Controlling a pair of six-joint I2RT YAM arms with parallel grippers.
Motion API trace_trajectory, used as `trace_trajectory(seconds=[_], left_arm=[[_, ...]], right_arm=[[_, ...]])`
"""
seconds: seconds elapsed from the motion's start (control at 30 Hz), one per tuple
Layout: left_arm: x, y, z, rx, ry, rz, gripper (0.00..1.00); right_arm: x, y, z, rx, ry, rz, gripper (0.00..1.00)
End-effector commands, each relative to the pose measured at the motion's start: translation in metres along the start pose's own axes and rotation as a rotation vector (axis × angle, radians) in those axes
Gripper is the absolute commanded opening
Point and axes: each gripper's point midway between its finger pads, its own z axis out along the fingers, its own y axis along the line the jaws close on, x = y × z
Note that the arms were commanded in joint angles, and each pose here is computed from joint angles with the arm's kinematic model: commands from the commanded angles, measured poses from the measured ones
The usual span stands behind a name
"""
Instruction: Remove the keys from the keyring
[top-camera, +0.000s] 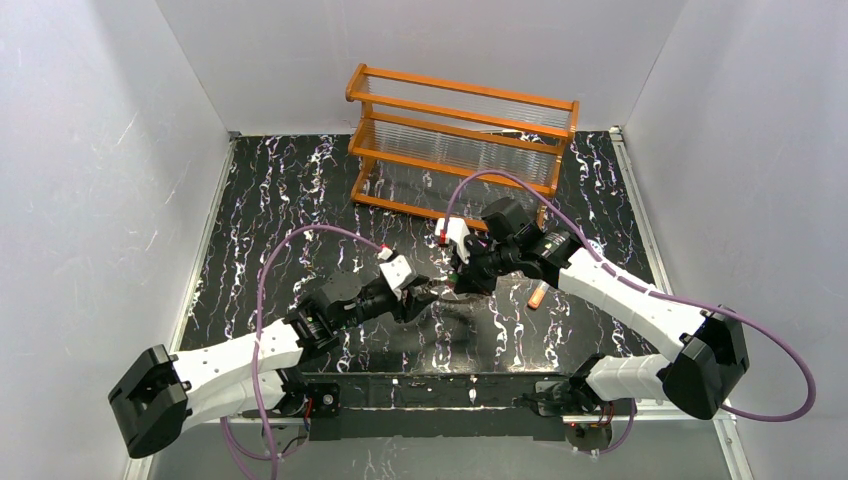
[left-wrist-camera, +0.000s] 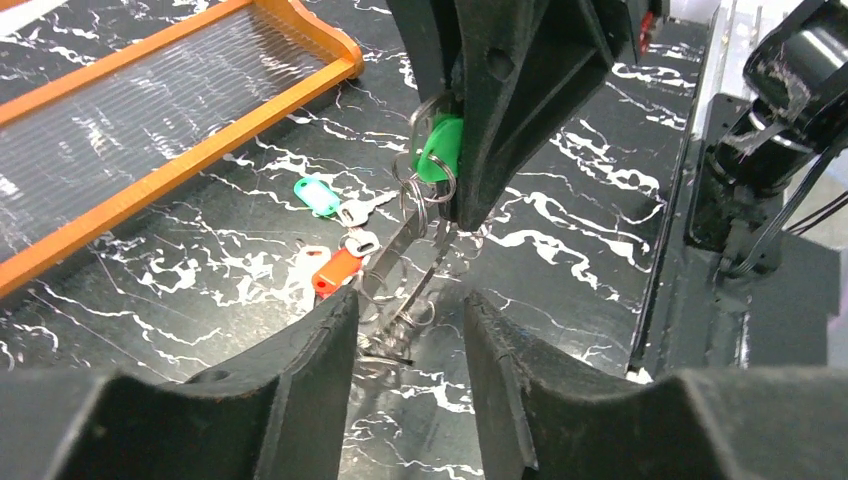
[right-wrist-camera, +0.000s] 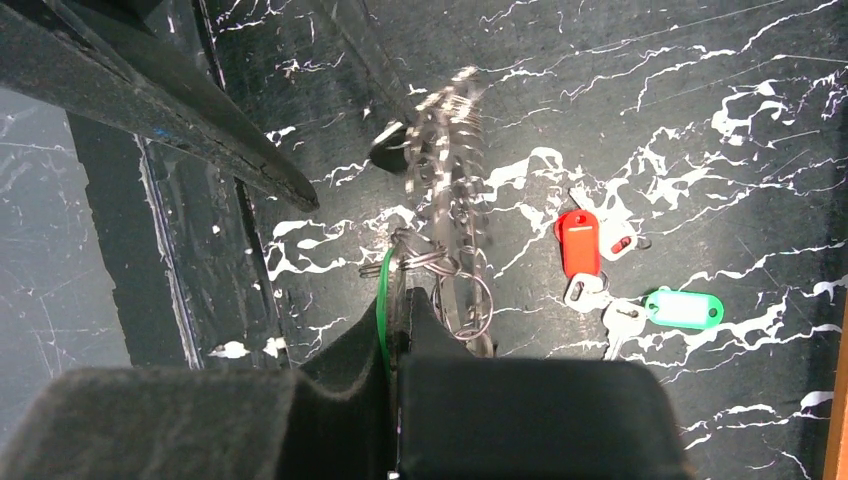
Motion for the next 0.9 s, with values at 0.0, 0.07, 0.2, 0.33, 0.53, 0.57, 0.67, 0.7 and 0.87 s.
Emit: trace_trajectory(seconds=[0.0,0.07,0.2,0.33,0.53,0.57,0.67,0.7,0.87], left_arm=[[-0.025,-0.003,0.005,0.04,-0.068,0.101,0.37],[-0.028,-0.006,0.008,0.057,-0.074,0.102,0.36],[-0.034,-0.005,0.013,0.052,-0.079,0.079,0.31],[-0.038,-0.005,0.017,0.05,-0.082,0.056,0.31],[-0.034,-0.003,0.023,0.044,-0.062,0.044,0.28],[-0.034,-0.004,0.025,0.051,-0.06,0.044,0.28],[-0.036,-0.006,0.028,0.066,-0.058,0.041,0.28],[-0.036,-0.006,0.028,0.068,-0.057,0.04,0.27],[-0.036,-0.004,0.03,0.056,-0.056,0.049,0.24]], right_arm=[[-0.023,-0.001,-0.002,0.0,-0.092,-0.024,0.01],[-0.022,-0.001,-0.001,0.0,-0.091,-0.018,0.01],[-0.018,-0.001,0.002,-0.003,-0.085,-0.002,0.01],[-0.017,-0.001,0.003,-0.004,-0.087,0.008,0.01],[-0.02,0.001,0.004,-0.015,-0.095,0.017,0.01],[-0.019,0.001,0.005,-0.016,-0.094,0.019,0.01],[-0.018,0.0,0.005,-0.012,-0.089,0.023,0.01],[-0.018,0.0,0.005,-0.013,-0.088,0.023,0.01],[-0.016,0.001,0.007,-0.019,-0.083,0.028,0.01]])
